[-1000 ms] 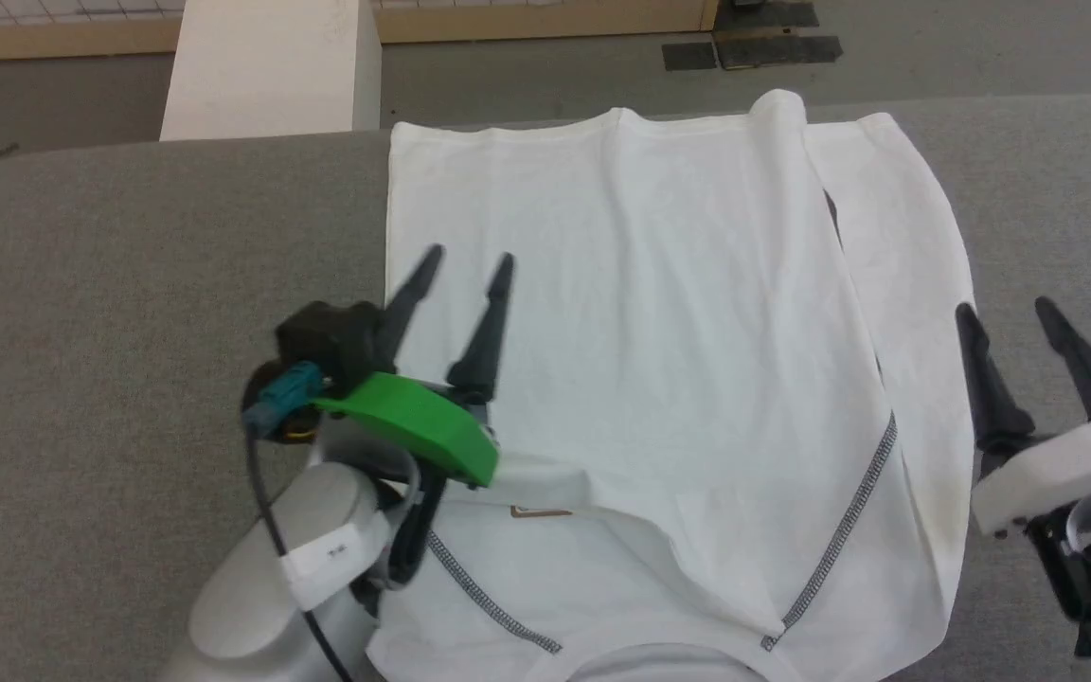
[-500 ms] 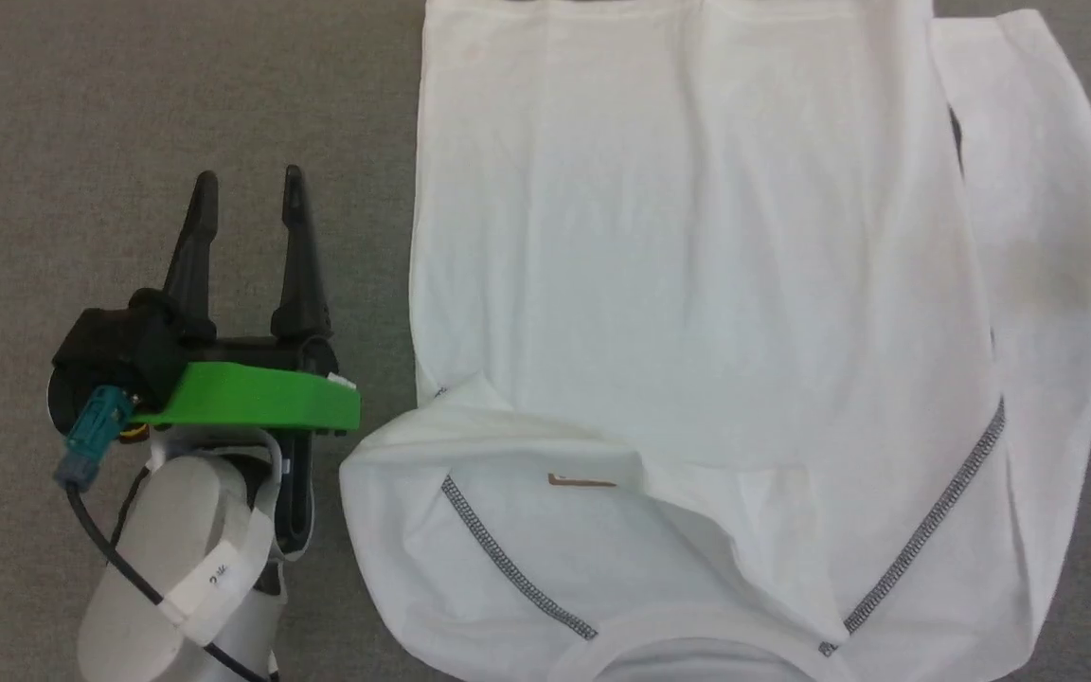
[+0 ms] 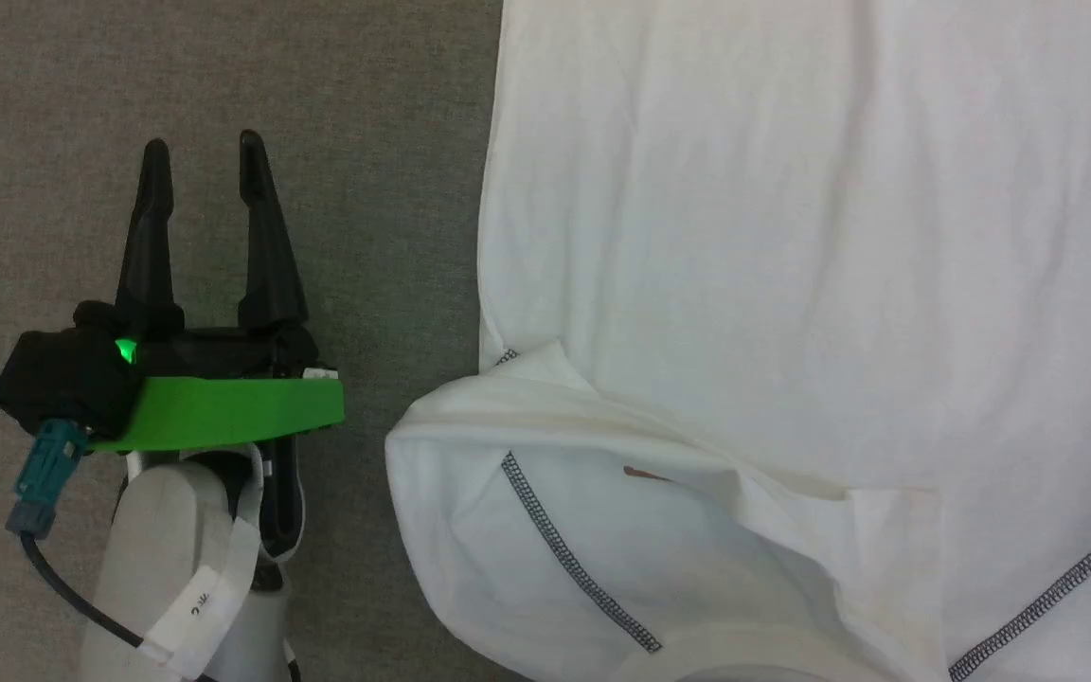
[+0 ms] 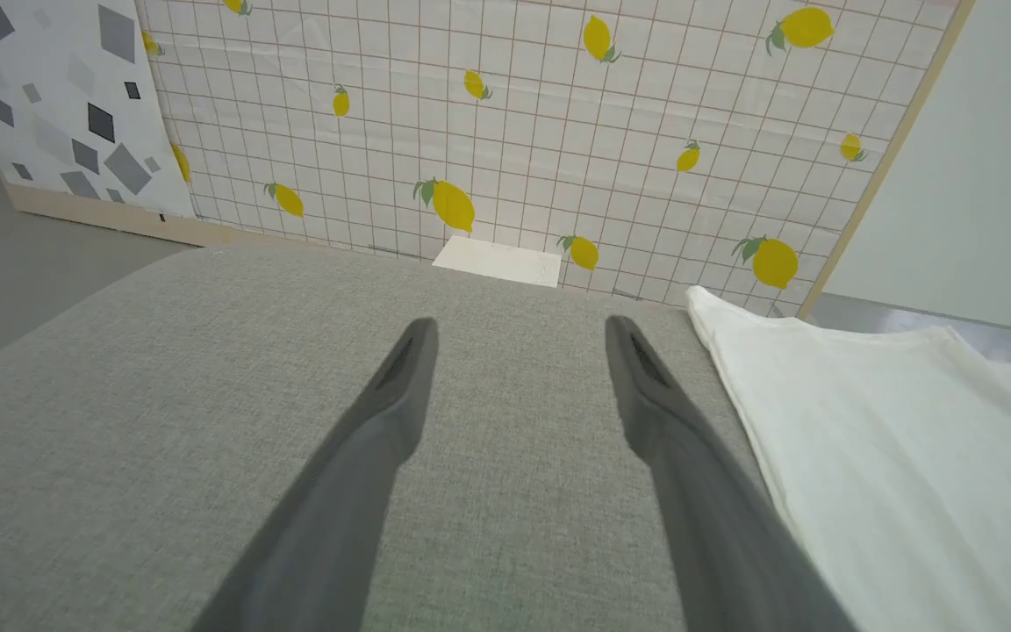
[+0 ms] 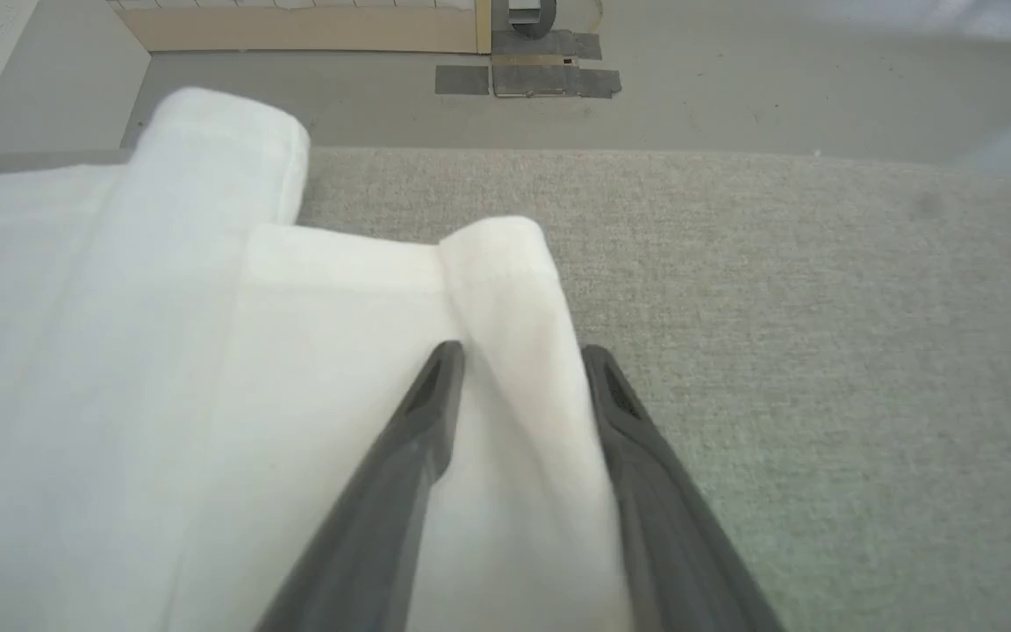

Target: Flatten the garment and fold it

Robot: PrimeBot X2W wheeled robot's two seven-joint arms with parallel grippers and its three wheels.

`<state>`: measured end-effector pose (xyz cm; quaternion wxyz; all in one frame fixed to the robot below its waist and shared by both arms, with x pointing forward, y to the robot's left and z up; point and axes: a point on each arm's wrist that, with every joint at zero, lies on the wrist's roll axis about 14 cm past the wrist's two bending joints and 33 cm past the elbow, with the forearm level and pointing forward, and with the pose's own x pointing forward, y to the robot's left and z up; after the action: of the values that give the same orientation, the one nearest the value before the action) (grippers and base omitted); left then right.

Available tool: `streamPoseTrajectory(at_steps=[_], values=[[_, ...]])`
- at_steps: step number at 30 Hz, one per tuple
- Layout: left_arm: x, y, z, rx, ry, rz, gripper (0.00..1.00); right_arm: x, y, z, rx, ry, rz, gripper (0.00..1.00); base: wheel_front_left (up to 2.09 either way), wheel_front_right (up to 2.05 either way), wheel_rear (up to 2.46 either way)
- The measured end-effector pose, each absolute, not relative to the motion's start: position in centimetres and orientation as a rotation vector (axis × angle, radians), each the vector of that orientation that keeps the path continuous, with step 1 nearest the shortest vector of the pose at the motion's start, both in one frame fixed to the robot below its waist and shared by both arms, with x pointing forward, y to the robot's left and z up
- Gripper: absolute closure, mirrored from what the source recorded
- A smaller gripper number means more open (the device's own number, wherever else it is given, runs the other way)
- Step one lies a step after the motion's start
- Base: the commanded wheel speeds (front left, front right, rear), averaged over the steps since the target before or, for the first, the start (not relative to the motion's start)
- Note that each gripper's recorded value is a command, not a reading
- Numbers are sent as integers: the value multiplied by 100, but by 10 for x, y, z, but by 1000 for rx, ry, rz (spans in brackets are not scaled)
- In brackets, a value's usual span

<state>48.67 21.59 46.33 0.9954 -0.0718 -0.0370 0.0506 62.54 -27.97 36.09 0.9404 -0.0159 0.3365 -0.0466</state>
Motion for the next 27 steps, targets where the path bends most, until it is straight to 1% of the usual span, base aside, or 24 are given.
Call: streamPoseTrajectory(at_steps=[1, 5, 8, 12, 15, 21, 27], values=[[486, 218, 462, -135, -70, 106, 0, 629, -278, 360, -35, 685, -92, 100, 0, 0, 0], [481, 224, 456, -117, -52, 120, 0, 636, -274, 360, -34, 665, -87, 100, 0, 0, 0], [478, 224, 454, -121, -43, 119, 0, 635, -279, 372, -25, 597, -100, 100, 0, 0, 0], [472, 226, 462, -123, -54, 126, 0, 624, -286, 391, -7, 497, -113, 100, 0, 0, 0], [465, 228, 467, -126, -59, 129, 0, 609, -288, 409, 2, 433, -112, 100, 0, 0, 0], [449, 222, 482, -124, -74, 107, 0, 566, -301, 458, -23, 303, -124, 100, 0, 0, 0], [431, 218, 499, -140, -101, 89, 0, 519, -287, 515, -46, 181, -87, 100, 0, 0, 0]])
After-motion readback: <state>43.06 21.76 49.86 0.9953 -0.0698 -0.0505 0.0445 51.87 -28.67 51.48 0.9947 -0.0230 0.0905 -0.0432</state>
